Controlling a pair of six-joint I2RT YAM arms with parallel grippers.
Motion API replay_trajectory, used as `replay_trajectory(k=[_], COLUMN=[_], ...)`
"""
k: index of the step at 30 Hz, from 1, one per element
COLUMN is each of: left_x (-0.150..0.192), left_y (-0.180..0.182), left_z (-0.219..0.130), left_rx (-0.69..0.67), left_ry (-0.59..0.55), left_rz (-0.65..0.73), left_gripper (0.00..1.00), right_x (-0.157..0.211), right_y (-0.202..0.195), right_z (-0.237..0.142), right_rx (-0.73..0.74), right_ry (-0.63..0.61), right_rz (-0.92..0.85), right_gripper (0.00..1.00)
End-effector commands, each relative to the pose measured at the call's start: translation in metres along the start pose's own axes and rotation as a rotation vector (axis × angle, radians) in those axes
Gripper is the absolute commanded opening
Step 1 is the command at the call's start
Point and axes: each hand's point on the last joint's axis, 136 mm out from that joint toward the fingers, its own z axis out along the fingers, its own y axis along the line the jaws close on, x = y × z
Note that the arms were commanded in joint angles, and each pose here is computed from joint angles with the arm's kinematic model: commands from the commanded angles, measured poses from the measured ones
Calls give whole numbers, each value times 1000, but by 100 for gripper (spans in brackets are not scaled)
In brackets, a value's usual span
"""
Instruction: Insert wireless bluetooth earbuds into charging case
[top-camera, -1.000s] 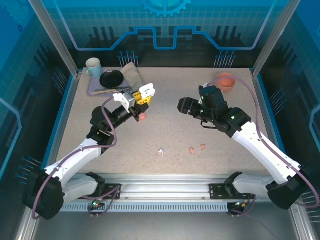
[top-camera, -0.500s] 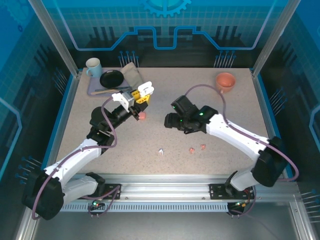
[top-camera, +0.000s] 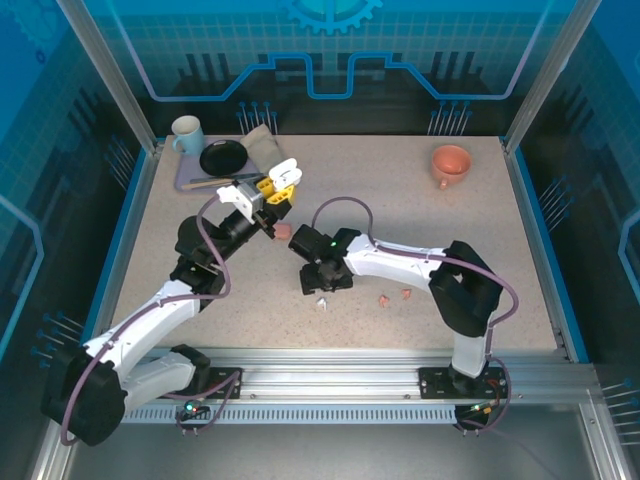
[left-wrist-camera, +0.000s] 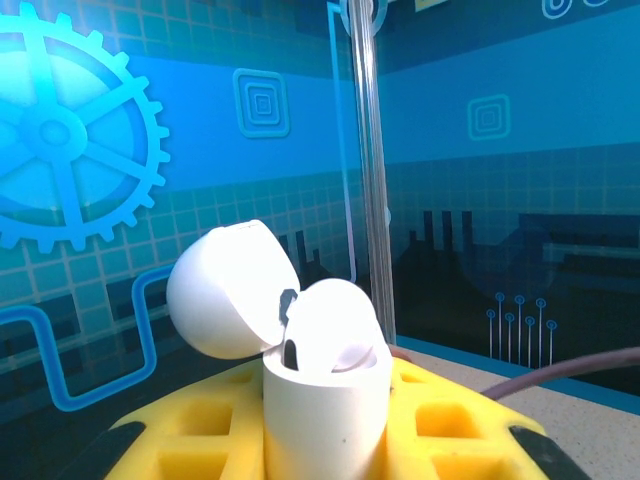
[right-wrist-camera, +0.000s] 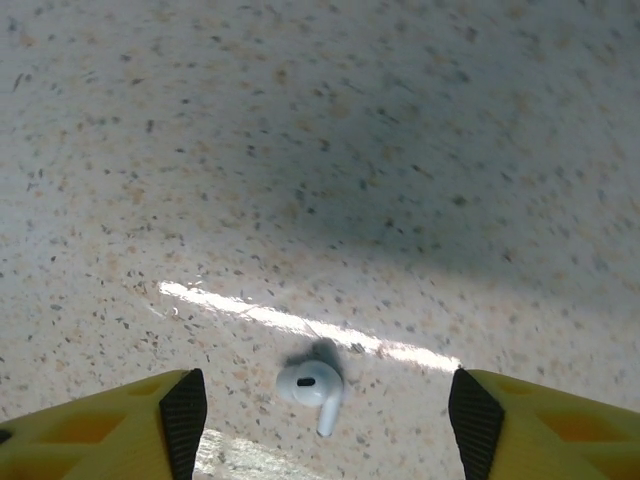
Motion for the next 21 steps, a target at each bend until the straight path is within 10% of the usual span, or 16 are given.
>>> replay_trajectory(k=[1, 21], left_x=[-8, -9], left_y=[4, 6], left_z=[-5, -2], left_rx=[-28, -32], left_ry=[-29, -28], left_rz=[28, 29], left_gripper=[0, 0], right_x=[5, 37], right_y=[4, 4], right_z=[7, 43], right_rx=[3, 69], right_ry=[45, 185], right_rz=[-192, -395], right_gripper=[67, 60])
